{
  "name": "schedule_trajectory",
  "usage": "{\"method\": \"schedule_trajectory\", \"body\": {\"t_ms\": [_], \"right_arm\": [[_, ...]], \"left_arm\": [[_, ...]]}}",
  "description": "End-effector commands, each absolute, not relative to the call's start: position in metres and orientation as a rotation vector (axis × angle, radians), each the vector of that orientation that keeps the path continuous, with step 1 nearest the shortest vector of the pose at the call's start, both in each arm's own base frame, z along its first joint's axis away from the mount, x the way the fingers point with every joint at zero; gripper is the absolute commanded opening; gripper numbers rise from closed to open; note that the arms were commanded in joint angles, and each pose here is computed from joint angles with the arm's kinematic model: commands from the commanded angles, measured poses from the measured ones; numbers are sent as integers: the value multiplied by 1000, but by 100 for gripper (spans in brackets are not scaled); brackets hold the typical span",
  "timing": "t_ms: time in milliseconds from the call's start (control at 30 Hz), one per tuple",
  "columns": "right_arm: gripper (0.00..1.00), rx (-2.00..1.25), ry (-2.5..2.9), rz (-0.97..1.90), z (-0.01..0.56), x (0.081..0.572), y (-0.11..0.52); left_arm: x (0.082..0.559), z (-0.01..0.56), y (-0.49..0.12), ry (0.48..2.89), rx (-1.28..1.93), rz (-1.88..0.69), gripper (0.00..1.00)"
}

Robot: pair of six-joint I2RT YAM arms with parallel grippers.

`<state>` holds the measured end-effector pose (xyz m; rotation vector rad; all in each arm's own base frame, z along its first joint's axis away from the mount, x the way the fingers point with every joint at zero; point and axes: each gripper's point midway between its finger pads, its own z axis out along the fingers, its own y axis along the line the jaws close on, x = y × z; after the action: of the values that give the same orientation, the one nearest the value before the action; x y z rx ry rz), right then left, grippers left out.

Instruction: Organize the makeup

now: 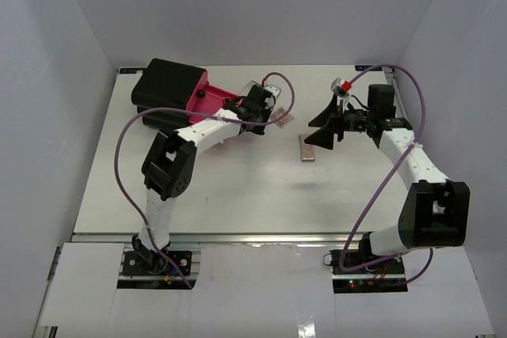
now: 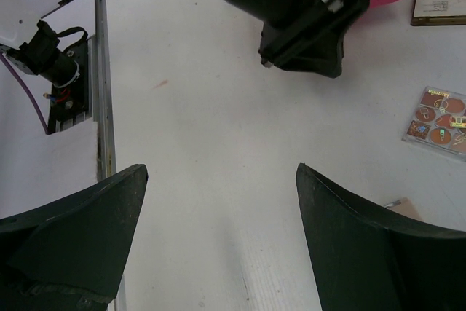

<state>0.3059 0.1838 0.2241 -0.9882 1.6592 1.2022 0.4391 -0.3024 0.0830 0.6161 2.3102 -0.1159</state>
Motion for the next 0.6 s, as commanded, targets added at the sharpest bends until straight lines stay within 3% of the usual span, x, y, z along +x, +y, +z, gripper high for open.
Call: {"method": "schedule_trajectory", "body": {"t_ms": [0, 133, 233, 300, 567], "right_arm": [[89, -986, 1656, 1208, 222, 309, 183], [89, -983, 1661, 1208, 220, 309, 182], [89, -983, 1662, 1207, 220, 310, 182], [89, -983, 1661, 1209, 221, 310, 182], [89, -979, 1656, 1208, 223, 310, 180]], "left_arm": [[462, 78, -270, 2274, 638, 148, 37], [473, 68, -249, 2236, 656, 340, 48], [480, 67, -228, 2195, 644, 509, 64], [484, 69, -220, 2162, 650, 578, 70], [497, 89, -198, 2107, 585, 677, 80]]}}
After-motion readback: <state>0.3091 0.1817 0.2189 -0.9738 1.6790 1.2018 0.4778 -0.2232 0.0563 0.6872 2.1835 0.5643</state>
